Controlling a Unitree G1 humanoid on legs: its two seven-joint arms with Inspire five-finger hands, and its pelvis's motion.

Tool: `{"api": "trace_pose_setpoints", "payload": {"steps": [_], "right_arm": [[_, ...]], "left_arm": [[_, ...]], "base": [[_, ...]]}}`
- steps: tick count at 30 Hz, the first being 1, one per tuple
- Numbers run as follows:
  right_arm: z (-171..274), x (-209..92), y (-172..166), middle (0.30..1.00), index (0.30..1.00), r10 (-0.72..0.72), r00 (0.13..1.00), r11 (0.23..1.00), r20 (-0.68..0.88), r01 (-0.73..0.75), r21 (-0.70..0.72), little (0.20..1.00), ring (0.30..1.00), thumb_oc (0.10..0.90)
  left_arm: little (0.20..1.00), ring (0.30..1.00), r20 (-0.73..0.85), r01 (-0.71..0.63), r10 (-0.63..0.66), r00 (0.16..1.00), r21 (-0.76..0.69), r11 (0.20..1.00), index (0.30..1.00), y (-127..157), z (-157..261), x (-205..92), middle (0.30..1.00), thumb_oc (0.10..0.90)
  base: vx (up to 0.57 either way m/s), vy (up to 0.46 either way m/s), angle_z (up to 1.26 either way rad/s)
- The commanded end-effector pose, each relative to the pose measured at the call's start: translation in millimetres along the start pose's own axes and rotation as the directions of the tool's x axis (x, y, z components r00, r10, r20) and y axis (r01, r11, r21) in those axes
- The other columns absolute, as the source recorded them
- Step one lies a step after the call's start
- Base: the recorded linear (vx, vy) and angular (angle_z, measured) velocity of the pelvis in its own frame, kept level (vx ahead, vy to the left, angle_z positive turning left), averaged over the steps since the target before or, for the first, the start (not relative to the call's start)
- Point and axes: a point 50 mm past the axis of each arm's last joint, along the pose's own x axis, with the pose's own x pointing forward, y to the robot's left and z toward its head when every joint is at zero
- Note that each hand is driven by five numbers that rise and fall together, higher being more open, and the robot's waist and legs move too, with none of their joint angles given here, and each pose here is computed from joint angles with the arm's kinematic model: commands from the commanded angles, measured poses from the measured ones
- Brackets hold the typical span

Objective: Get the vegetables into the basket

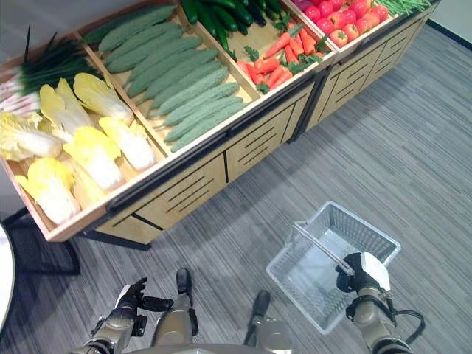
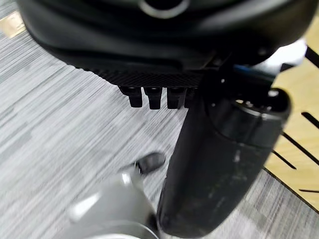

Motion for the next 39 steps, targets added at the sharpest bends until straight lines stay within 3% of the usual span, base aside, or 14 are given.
{"api": "trace_pose_setpoints", "payload": {"steps": [1,13,26,34,37,39], "right_arm": [[-3.2,4.6,-24.9,0.300,0.300,-0.120,0.993,0.993,0.012,0.120,0.018,0.300,0.300,0.400],[34.7,11.5,0.5,0.300,0.300,-0.059,0.995,0.997,0.084,0.054,0.054,0.300,0.300,0.400],[68.9,15.2,-4.4,0.300,0.300,-0.103,0.973,0.989,0.205,0.077,0.130,0.300,0.300,0.400],[24.2,10.8,1.1,0.300,0.300,-0.055,0.998,0.995,0.039,0.051,0.085,0.300,0.300,0.400],[-36.3,-10.9,13.6,0.300,0.300,-0.017,0.974,0.996,-0.228,0.035,0.079,0.300,0.300,0.400],[-50.8,-21.9,23.0,0.300,0.300,0.009,0.955,0.997,-0.297,0.015,0.078,0.300,0.300,0.400]], "left_arm": [[1.000,1.000,0.067,-0.127,0.124,0.990,0.041,0.991,1.000,42.8,14.5,5.9,1.000,0.900],[1.000,1.000,0.071,-0.232,0.232,0.970,0.004,0.973,1.000,73.7,17.1,6.0,1.000,0.900],[1.000,1.000,0.047,-0.252,0.252,0.967,-0.005,0.968,1.000,74.9,14.5,6.5,1.000,0.900],[1.000,1.000,-0.077,-0.256,0.251,0.965,-0.055,0.965,1.000,65.2,-16.6,0.4,1.000,0.900],[1.000,1.000,-0.161,-0.225,0.209,0.965,-0.088,0.970,1.000,43.3,-33.2,-3.7,1.000,0.900],[1.000,1.000,-0.235,-0.241,0.210,0.949,-0.115,0.964,1.000,35.2,-51.7,-10.5,1.000,0.900]], "base": [[0.14,0.252,0.40],[0.09,0.186,0.02],[0.17,-0.066,0.29],[0.17,-0.262,0.43],[0.09,-0.193,1.36],[0.04,0.029,0.78]]}}
